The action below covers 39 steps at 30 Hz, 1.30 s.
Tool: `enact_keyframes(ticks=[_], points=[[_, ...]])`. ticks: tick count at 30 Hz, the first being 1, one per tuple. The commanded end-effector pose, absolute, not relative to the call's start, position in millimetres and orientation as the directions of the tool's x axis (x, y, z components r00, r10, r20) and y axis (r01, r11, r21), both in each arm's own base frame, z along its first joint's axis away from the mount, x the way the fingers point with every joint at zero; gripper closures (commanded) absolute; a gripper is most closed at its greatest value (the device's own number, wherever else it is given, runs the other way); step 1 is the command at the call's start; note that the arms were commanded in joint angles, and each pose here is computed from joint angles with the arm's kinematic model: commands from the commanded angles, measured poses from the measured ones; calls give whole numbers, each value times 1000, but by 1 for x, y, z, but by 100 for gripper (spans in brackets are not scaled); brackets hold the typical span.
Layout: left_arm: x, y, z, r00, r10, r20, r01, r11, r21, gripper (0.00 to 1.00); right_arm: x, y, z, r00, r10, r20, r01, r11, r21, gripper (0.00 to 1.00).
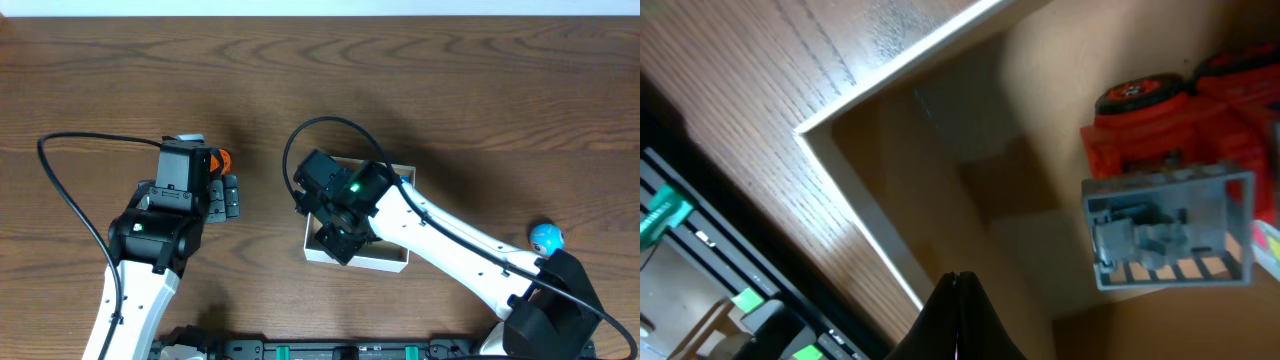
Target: Pack container
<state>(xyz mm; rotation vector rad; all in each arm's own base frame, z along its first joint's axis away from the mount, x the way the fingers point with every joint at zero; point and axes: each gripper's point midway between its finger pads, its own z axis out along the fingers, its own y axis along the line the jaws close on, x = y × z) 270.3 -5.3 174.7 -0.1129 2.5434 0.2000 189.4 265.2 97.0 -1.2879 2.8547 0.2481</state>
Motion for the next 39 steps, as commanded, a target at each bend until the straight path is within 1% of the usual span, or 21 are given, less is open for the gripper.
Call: enact_keyframes(ticks=[1,10,15,19,28,39], points=[[269,-4,176,-825,-54,-562,-140,984,111,2,187,266,87,-663,-747,-53,-745,650,147,98],[266,-3,174,-833,-53,-551,-139,984,116,2,191,271,76,-664,-743,-87,-746,650,148,98],[266,-3,174,-833,-53,-551,-139,984,115,2,193,262,66,-695,-716,-65,-718,685,123,98],[266,-3,174,-833,-53,-551,-139,984,115,2,202,253,61,-729,-682,-58,-684,727,59,98],[266,-3,174,-833,-53,-551,-139,984,116,2,227,242,62,-801,-587,-116,-583,809,-67,98],[266,-3,174,-833,-53,-551,-139,984,116,2,235,230,63,-850,-510,-131,-494,859,-133,98]])
